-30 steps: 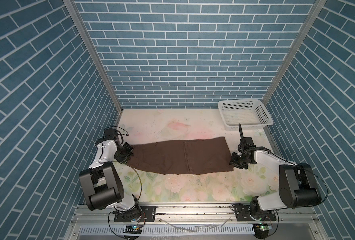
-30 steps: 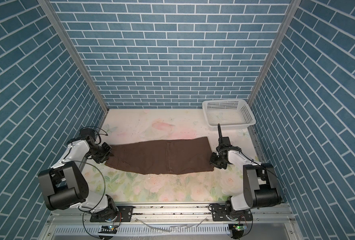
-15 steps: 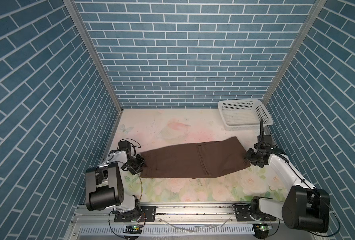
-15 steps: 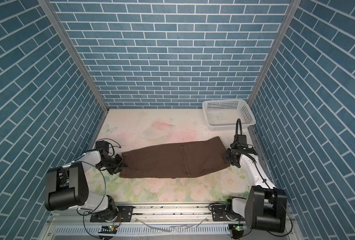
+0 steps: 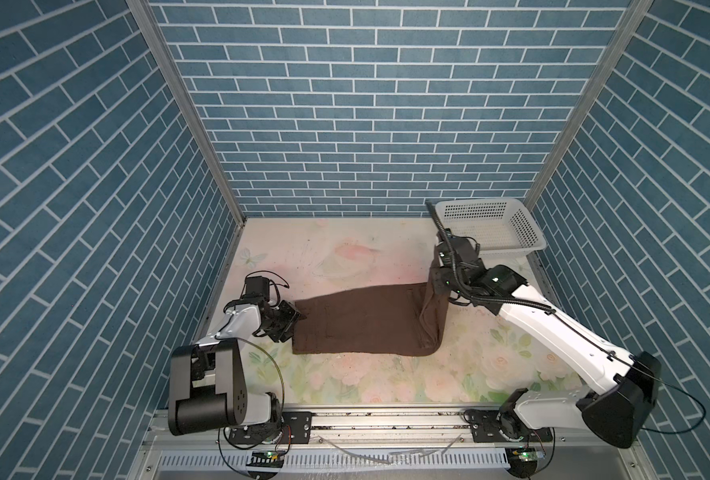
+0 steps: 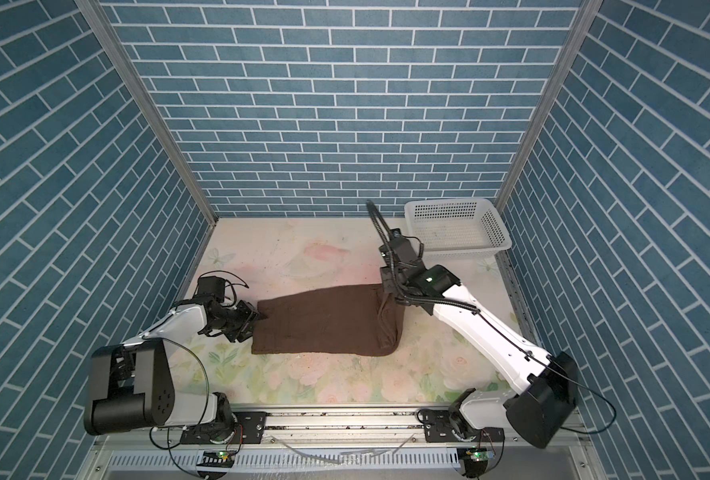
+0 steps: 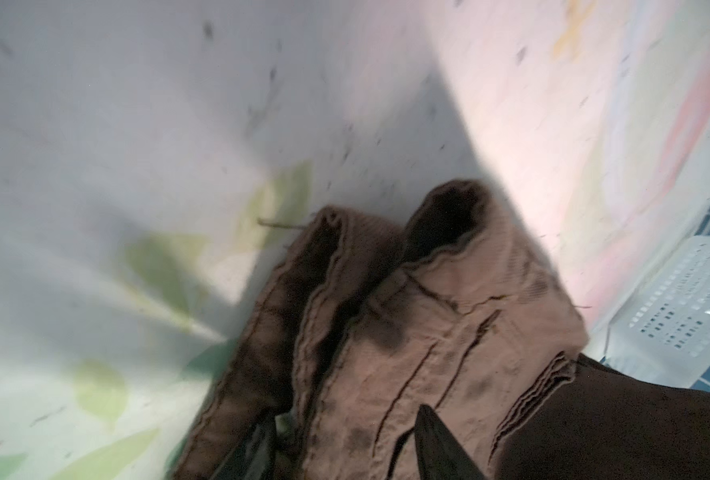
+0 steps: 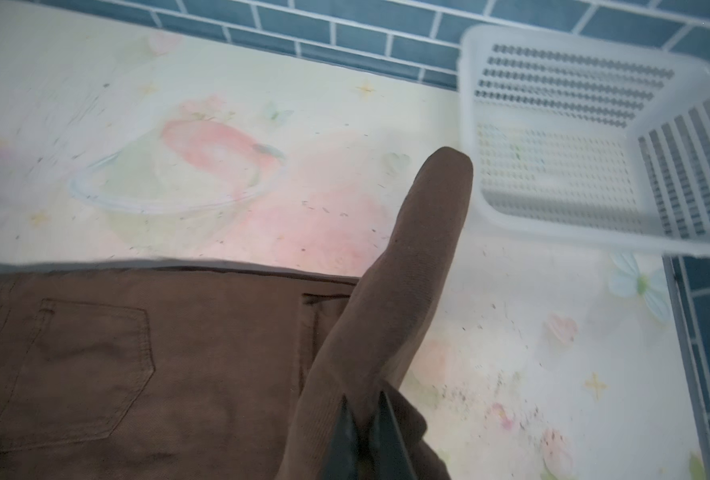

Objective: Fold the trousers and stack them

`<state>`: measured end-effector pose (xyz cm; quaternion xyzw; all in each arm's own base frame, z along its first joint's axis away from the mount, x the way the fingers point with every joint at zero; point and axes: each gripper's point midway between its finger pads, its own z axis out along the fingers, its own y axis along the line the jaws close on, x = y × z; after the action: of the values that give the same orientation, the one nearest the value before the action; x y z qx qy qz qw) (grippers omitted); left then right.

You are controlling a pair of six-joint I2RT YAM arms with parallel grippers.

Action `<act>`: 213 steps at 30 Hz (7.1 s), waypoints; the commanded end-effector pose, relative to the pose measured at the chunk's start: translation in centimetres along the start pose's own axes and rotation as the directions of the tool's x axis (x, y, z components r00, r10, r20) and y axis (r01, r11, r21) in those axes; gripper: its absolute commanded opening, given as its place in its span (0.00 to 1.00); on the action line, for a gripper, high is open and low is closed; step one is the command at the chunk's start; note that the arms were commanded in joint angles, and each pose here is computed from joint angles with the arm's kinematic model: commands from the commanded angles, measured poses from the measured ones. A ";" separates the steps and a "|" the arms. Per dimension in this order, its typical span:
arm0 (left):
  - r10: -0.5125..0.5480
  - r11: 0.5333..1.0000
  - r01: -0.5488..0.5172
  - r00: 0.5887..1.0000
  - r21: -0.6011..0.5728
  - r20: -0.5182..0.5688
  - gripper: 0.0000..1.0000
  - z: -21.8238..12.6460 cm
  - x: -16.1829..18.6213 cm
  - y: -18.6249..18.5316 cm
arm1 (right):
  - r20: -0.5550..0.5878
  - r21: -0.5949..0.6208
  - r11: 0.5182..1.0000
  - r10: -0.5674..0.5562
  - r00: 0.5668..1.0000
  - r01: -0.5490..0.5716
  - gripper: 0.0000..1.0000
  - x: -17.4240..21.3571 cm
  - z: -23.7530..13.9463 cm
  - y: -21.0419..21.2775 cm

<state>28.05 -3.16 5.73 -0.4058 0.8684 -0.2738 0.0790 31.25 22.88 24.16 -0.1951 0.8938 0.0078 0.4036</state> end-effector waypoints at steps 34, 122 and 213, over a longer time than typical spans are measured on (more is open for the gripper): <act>-0.170 0.982 0.172 0.985 0.080 -0.027 0.29 -0.4 -3.0 4.7 | 0.291 -0.338 0.678 -0.584 0.758 0.653 0.00 2.3 -0.3 31.4; -0.040 0.999 0.042 0.981 -0.008 0.188 0.58 -8.5 -2.1 3.6 | -0.422 -0.530 0.653 0.351 0.836 -0.541 0.38 9.9 5.8 5.1; 0.372 0.878 -0.325 0.925 -0.353 0.074 0.22 13.3 -5.2 -10.3 | -0.179 -0.499 0.773 0.351 0.919 -0.392 0.00 1.0 10.3 2.2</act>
<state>42.82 -13.87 2.22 -0.2194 0.9611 -0.1029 0.1325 37.61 27.57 16.14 -0.1206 0.8859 0.3401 0.2916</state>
